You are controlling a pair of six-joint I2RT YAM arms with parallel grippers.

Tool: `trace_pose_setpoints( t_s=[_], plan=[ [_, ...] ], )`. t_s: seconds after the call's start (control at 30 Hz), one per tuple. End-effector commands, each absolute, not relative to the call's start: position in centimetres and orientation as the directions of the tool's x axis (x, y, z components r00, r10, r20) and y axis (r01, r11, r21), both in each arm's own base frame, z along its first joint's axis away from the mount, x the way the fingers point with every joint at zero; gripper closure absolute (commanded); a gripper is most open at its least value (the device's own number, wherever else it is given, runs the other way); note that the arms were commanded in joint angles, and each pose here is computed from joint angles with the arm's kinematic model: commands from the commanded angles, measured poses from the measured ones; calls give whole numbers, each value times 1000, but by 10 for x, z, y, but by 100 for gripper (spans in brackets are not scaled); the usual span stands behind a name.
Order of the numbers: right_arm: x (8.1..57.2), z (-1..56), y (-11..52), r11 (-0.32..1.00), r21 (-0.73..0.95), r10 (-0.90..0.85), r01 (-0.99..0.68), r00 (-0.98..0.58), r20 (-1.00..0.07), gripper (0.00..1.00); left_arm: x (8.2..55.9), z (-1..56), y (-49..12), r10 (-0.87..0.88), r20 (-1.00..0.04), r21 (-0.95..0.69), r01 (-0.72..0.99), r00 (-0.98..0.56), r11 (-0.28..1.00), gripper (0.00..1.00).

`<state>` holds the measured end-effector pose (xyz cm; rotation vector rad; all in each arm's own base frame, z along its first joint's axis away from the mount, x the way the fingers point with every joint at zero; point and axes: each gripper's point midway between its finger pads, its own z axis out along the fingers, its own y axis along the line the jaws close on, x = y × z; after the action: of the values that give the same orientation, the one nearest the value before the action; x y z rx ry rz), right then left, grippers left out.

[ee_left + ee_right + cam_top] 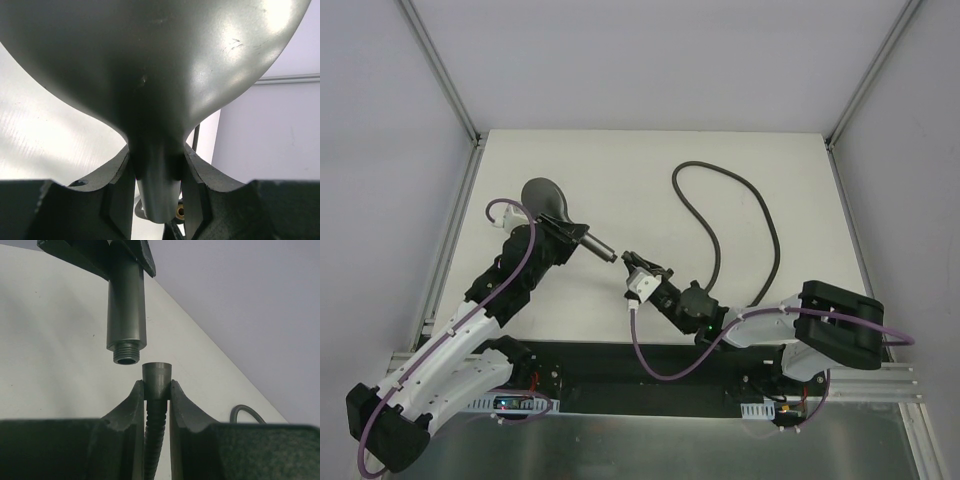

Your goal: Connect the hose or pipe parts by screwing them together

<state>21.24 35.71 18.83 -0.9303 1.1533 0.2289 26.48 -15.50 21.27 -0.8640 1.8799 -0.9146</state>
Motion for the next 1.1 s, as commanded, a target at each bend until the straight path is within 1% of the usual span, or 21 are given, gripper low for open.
trace_pose_setpoints(
  t_s=[0.0,0.73,1.07],
  plan=[
    [211,202,353,672,-461,-222,-580,436,-872,99,273,251,-157,-858,-377,-881,-149,-349,448,100],
    [200,199,366,637,-426,-176,-643,417,-892,99,274,248,-162,-845,-379,-875,-151,-377,460,100],
    [198,197,373,627,-412,-163,-661,406,-899,99,273,246,-164,-848,-365,-879,-157,-384,449,100]
  ],
)
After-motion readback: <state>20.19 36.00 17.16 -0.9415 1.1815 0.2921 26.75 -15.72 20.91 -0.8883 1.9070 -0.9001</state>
